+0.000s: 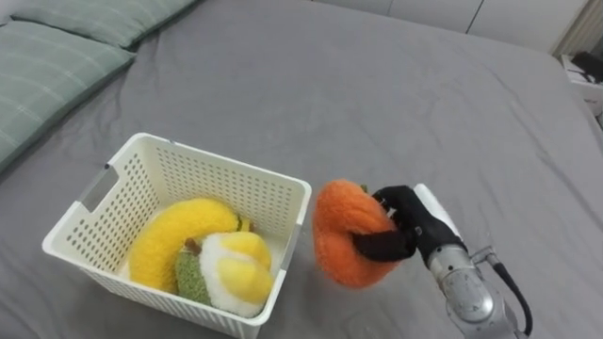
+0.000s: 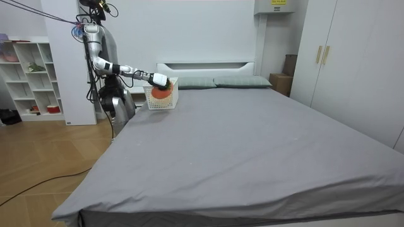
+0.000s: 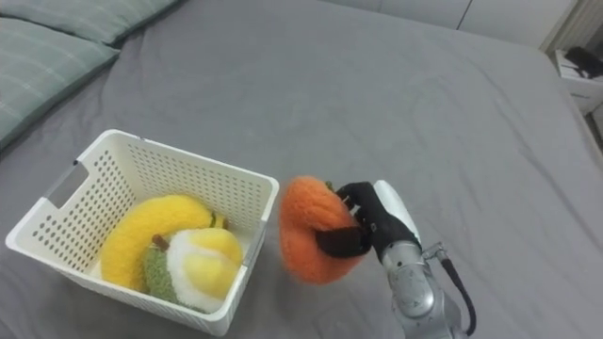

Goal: Collect toys from the bed

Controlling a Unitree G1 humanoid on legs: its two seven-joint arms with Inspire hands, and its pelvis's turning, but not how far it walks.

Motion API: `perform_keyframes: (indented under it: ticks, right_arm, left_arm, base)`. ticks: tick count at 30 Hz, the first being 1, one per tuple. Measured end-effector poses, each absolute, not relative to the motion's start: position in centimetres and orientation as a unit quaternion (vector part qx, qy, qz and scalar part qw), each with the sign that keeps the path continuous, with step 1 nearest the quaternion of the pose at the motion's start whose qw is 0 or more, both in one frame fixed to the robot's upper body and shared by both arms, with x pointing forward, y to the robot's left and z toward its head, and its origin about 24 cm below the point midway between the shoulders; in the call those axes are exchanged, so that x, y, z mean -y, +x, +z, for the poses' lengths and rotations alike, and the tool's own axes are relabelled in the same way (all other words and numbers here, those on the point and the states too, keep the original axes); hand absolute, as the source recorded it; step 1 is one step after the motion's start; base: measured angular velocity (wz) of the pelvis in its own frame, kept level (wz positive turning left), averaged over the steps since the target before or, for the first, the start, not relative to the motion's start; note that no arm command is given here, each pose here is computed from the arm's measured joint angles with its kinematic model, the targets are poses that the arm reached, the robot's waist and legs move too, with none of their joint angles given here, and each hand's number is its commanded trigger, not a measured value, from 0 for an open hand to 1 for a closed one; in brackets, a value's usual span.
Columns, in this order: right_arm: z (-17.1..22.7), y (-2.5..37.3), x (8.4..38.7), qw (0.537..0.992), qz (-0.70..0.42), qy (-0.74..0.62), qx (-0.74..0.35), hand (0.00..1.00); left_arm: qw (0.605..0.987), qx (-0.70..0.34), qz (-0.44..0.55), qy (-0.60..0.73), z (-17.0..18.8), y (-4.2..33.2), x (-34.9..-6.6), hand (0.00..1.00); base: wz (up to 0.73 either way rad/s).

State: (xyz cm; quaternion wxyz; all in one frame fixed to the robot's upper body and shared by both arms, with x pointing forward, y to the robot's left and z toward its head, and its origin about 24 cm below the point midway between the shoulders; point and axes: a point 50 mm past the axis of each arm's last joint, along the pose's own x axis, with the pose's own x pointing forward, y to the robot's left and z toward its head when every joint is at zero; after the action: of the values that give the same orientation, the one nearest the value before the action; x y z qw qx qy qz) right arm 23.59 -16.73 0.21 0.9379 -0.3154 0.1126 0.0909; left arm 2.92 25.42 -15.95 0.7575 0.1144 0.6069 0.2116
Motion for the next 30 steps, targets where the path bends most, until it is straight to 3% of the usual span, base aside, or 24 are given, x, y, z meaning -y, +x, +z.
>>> perform_keyframes:
  ticks: [10,30]
  right_arm:
    - [5.0,24.2,15.8,0.95,0.086,-0.3,-0.015,1.0]
    - [9.3,24.7,14.2,0.949,0.108,-0.286,0.074,1.0]
  left_arm:
    - [0.743,-0.627,0.206,0.112,-16.2,1.6,-25.2,0.0]
    - [0.755,-0.614,0.206,0.105,-16.1,2.9,-25.5,0.0]
  base:
    - [0.0]
    - [0.0]
